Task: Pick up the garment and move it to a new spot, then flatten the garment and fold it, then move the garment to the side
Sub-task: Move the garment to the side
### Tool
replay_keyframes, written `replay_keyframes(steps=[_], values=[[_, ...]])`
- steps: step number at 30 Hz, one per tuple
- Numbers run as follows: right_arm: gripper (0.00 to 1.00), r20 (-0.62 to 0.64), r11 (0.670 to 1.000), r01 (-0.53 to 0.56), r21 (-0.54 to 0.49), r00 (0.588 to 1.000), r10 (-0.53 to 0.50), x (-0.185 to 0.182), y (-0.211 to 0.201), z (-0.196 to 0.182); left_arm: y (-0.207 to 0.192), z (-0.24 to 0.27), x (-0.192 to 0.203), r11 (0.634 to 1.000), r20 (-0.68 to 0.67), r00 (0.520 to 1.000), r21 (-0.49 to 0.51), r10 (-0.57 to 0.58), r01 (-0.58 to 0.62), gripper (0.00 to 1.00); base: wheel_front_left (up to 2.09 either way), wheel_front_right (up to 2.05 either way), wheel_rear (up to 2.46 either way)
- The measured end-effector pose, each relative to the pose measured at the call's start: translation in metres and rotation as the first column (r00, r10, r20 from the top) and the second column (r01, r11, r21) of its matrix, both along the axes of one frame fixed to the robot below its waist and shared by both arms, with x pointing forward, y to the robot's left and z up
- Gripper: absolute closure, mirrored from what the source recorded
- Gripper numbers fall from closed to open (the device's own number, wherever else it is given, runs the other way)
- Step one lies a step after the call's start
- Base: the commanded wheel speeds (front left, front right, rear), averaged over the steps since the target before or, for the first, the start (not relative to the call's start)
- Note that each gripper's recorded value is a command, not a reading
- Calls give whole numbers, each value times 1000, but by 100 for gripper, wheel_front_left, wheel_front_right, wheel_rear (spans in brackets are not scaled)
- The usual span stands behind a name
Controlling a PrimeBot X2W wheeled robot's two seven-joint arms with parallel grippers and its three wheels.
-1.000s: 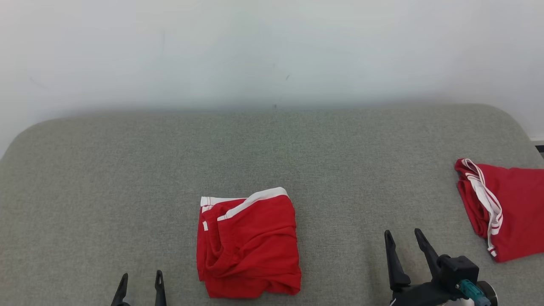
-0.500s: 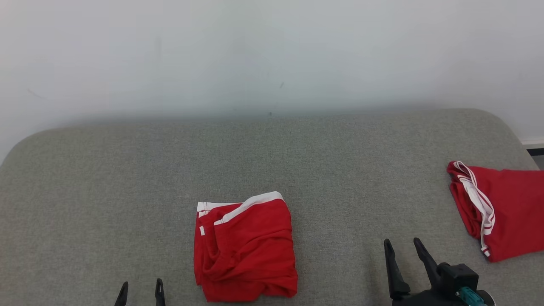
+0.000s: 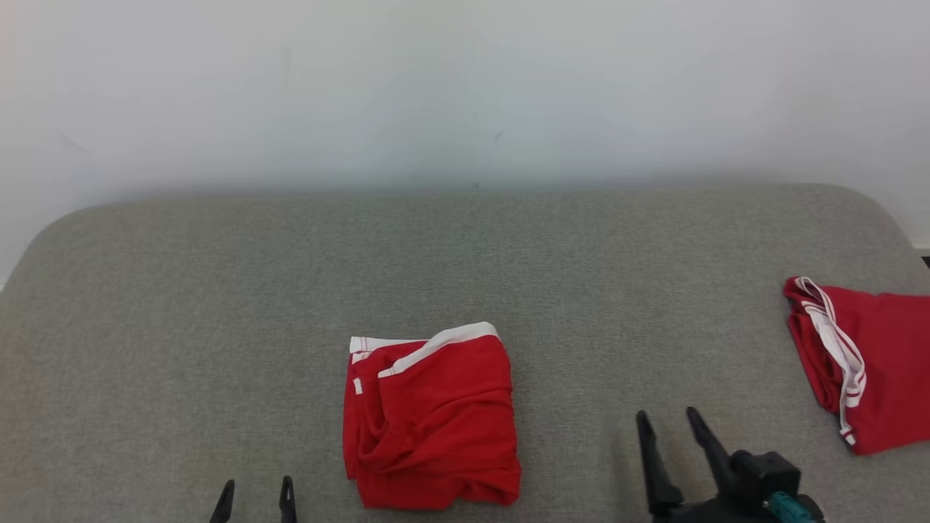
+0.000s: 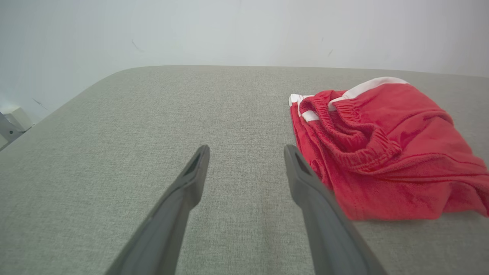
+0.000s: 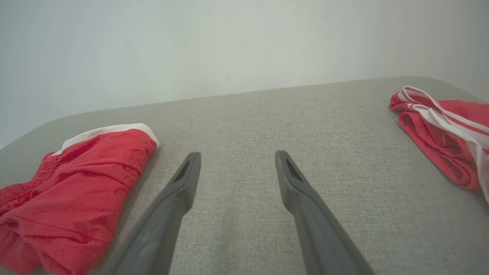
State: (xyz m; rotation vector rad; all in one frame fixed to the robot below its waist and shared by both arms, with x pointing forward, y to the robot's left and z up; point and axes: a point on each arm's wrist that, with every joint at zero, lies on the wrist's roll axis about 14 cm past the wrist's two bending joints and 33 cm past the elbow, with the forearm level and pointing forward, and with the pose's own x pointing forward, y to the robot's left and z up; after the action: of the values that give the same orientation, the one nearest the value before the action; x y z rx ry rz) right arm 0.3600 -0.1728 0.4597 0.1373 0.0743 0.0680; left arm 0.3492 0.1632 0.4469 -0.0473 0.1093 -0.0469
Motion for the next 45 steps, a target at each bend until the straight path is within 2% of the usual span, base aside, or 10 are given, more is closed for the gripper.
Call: replay_keyframes(steps=[8, 14, 23, 26, 30, 31, 32, 33, 39, 45], values=[[0, -33, 985, -165, 54, 985, 167, 3, 58, -10, -3, -7, -10, 1000, -22, 1000, 2, -16, 16, 0, 0, 0, 0], [0, -48, 936, -335, 106, 939, 341, 11, 119, -13, 5, -10, -13, 1000, -34, 999, 2, 14, -14, 0, 0, 0, 0], [0, -156, 917, -387, 91, 904, 397, 26, 138, -42, 25, -21, -26, 996, -72, 994, 0, 83, -84, 0, 0, 0, 0], [0, -290, 904, -416, 96, 857, 425, 13, 144, -75, 31, -17, -26, 993, -59, 992, -31, 109, -111, 0, 0, 0, 0], [0, -339, 895, -435, 97, 831, 441, 13, 150, -84, 32, -15, -27, 993, -55, 992, -30, 115, -116, 0, 0, 0, 0], [34, -339, 894, -437, 101, 830, 443, 13, 151, -84, 33, -15, -27, 993, -55, 992, -29, 116, -117, 0, 0, 0, 0], [57, -339, 892, -440, 100, 828, 446, 13, 152, -84, 32, -15, -27, 993, -56, 992, -29, 115, -117, 0, 0, 0, 0], [100, -340, 892, -440, 98, 828, 446, 13, 151, -85, 32, -16, -27, 993, -56, 992, -28, 116, -118, 0, 0, 0, 0], [100, -310, 908, -407, 102, 854, 418, 18, 142, -78, 31, -15, -23, 994, -53, 993, -28, 109, -110, 0, 0, 0, 0], [100, -256, 948, -311, 65, 913, 317, 33, 107, -61, 16, -12, -12, 997, -43, 997, -43, 59, -61, 0, 0, 0, 0]])
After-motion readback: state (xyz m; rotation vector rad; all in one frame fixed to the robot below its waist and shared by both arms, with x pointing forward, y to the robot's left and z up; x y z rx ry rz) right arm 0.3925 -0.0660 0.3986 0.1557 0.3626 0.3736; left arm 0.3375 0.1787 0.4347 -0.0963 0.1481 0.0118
